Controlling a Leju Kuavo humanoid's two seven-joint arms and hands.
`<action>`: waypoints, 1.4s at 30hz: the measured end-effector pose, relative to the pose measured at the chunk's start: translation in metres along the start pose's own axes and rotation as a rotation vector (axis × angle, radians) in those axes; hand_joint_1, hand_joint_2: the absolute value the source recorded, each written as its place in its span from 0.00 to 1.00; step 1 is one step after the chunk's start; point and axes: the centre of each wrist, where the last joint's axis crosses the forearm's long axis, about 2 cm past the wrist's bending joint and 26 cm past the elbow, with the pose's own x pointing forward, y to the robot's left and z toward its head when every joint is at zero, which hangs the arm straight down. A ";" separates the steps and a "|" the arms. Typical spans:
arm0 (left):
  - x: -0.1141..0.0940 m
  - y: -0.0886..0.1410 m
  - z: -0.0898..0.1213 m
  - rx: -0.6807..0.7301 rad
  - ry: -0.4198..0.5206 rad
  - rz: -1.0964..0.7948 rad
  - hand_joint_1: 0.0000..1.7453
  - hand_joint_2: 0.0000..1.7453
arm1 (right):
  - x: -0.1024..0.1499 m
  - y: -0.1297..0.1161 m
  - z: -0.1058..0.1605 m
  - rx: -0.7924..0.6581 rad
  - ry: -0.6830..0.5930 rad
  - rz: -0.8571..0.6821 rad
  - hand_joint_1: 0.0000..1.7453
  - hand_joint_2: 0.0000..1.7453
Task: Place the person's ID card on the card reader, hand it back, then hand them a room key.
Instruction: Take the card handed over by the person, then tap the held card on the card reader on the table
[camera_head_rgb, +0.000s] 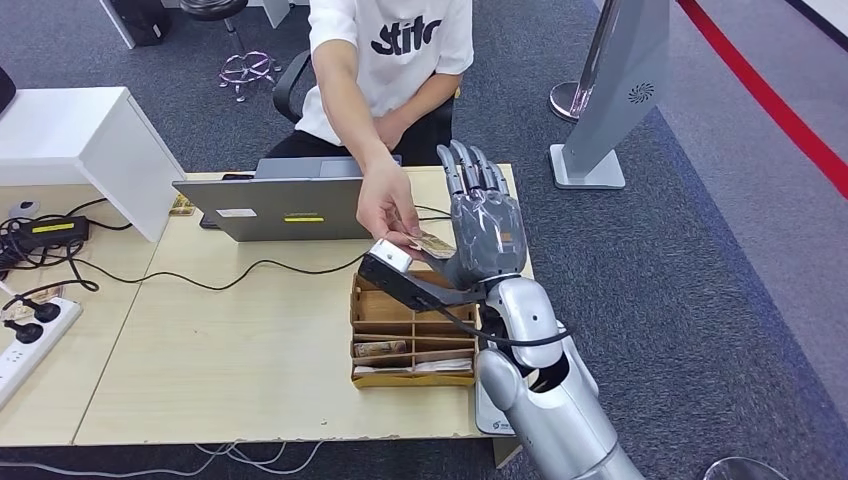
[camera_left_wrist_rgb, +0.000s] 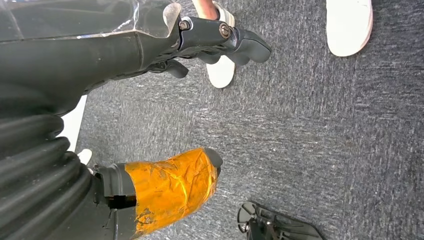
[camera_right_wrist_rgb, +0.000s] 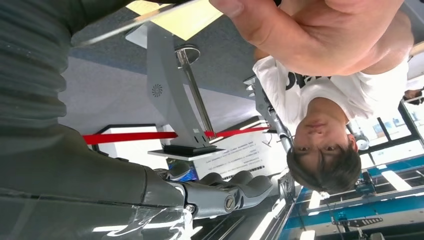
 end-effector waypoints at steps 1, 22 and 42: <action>0.000 -0.001 0.000 -0.001 0.001 0.000 0.00 1.00 | 0.000 0.001 0.000 0.001 0.002 0.000 0.84 1.00; -0.001 -0.004 0.001 -0.011 0.009 -0.006 0.00 1.00 | 0.002 0.005 0.005 0.006 -0.035 -0.048 1.00 1.00; -0.003 -0.005 0.002 -0.010 0.016 0.006 0.00 1.00 | 0.009 -0.004 0.020 -0.062 -0.049 -0.124 1.00 1.00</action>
